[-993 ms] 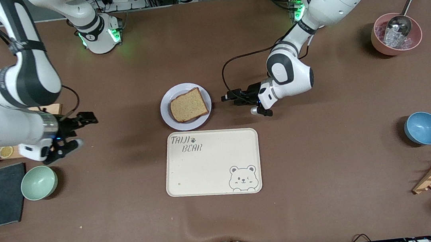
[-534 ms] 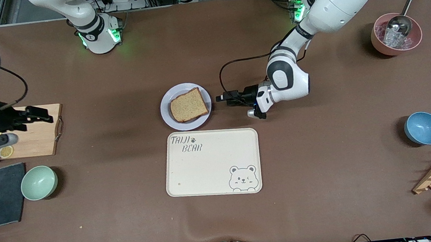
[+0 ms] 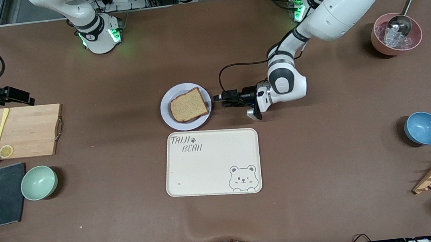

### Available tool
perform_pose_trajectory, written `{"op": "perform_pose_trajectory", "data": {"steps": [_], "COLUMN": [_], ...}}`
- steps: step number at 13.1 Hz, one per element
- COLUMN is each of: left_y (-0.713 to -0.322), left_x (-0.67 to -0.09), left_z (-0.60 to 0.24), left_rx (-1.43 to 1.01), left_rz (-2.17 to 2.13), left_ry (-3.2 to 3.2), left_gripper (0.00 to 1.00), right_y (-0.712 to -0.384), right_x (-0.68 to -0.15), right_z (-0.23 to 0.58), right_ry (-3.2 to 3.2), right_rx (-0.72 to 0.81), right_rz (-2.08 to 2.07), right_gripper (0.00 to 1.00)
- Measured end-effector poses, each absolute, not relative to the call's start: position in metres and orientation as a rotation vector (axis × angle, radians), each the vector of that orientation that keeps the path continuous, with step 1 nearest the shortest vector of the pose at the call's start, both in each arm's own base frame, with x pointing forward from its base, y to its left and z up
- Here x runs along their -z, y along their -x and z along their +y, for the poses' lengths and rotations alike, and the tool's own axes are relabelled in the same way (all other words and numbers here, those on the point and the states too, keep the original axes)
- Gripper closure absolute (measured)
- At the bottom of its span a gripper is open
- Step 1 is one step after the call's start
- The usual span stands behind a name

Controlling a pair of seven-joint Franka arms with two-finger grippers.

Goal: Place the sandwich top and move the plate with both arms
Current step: 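Open and withdraw the right gripper while the left gripper reaches the plate, then grasp the white plate rim with the left gripper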

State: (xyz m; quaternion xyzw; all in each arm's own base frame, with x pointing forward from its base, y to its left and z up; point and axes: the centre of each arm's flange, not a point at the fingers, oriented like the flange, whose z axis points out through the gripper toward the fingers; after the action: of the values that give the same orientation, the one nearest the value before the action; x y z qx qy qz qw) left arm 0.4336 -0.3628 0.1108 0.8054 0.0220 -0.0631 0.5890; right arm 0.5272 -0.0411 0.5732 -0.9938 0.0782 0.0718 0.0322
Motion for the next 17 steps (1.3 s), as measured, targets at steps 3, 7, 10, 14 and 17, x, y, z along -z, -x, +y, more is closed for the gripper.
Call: {"op": "perform_pose_trajectory", "data": {"steps": [3, 7, 10, 14, 17], "left_y": [-0.433, -0.433, -0.432, -0.427, -0.425], "left_x": [-0.100, -0.094, -0.094, -0.091, -0.085], "left_z": [-0.367, -0.370, -0.374, -0.382, -0.382], "left_rx": [0.123, 0.100, 0.082, 0.054, 0.032], "left_rz": [0.029, 0.000, -0.031, -0.096, -0.127], "left_ry": [-1.853, -1.843, -1.839, -1.832, -1.828], "left_gripper": [0.04, 0.22, 0.35, 0.40, 0.43], "right_y": [-0.528, -0.524, -0.524, -0.524, -0.524], "right_x": [-0.590, -0.595, -0.601, -0.613, -0.616], "right_z": [-0.039, -0.036, -0.036, -0.039, -0.052], "right_ry": [3.065, 3.077, 3.082, 3.088, 3.088], "right_rx": [-0.194, -0.226, -0.207, -0.166, -0.144], "right_rz": [0.243, 0.246, 0.245, 0.198, 0.201], "right_gripper": [0.00, 0.00, 0.00, 0.00, 0.00]}}
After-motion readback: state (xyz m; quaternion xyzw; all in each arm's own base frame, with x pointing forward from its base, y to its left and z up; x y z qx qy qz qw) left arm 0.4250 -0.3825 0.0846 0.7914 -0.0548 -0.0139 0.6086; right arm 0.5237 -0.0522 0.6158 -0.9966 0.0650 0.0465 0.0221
